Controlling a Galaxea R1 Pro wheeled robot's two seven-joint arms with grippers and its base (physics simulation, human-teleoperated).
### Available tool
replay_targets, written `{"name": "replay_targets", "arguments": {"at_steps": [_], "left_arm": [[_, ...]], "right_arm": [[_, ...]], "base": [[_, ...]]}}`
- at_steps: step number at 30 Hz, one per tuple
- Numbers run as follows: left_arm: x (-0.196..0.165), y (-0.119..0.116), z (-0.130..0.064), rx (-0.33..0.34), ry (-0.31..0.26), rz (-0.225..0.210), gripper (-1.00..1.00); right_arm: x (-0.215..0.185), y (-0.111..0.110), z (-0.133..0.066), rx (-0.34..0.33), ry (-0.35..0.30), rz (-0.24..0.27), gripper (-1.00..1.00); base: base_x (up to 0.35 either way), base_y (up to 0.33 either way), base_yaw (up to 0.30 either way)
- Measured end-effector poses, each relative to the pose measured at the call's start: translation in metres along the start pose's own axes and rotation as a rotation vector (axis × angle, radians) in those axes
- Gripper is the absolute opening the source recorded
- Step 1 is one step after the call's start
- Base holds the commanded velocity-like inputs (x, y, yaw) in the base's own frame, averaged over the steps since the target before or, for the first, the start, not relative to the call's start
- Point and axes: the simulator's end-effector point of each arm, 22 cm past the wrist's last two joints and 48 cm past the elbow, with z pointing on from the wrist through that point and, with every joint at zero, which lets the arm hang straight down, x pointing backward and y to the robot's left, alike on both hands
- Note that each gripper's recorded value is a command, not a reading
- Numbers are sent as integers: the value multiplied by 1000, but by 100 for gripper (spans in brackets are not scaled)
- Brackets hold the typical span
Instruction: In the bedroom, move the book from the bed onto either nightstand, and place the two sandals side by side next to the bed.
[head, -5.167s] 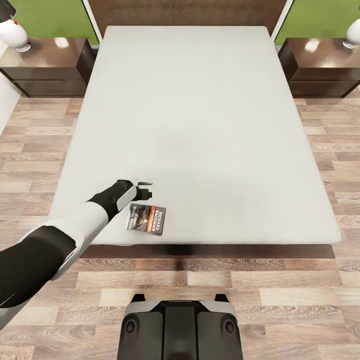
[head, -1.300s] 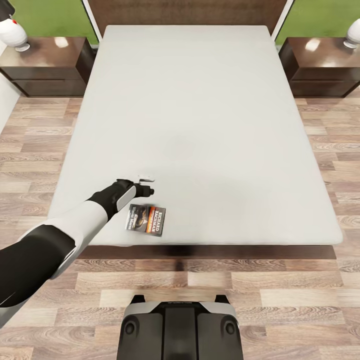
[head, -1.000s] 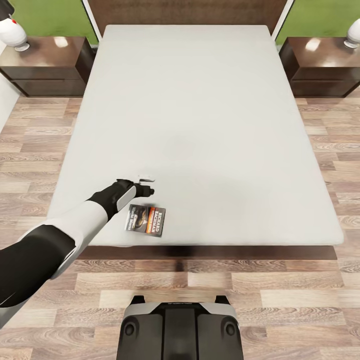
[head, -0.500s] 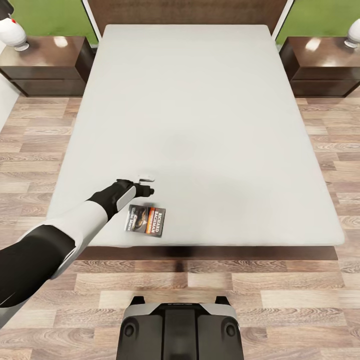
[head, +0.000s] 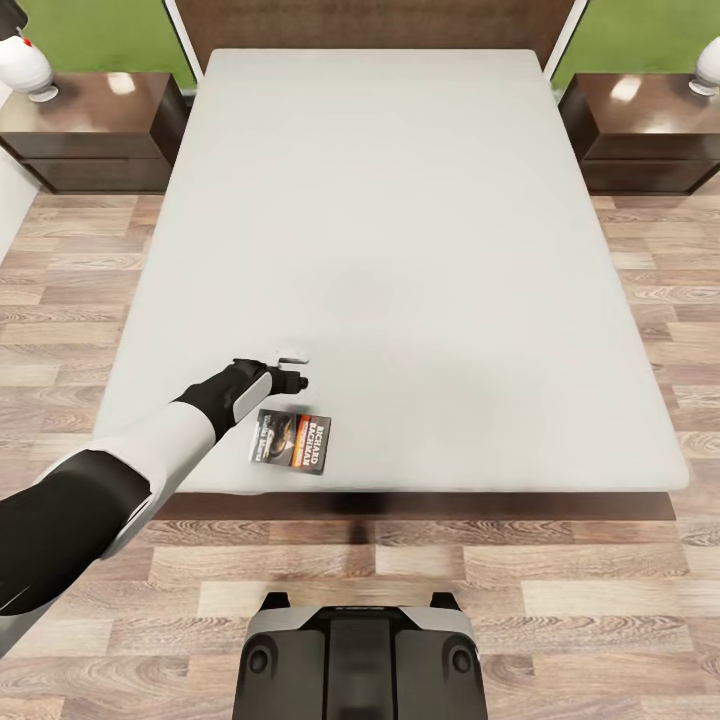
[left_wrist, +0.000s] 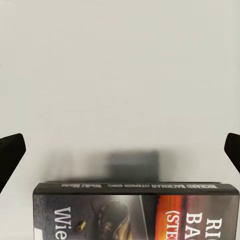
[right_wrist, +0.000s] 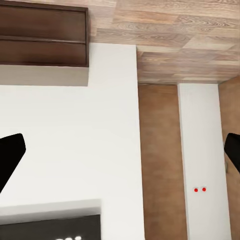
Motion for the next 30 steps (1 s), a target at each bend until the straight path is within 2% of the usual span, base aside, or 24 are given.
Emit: {"name": "replay_targets", "arguments": {"at_steps": [30], "left_arm": [[-7,0,5,-1,-33,-2,100]], "right_arm": [[-7,4,0,-5,-4,-4,100]], "base": [[0,0,0]]}}
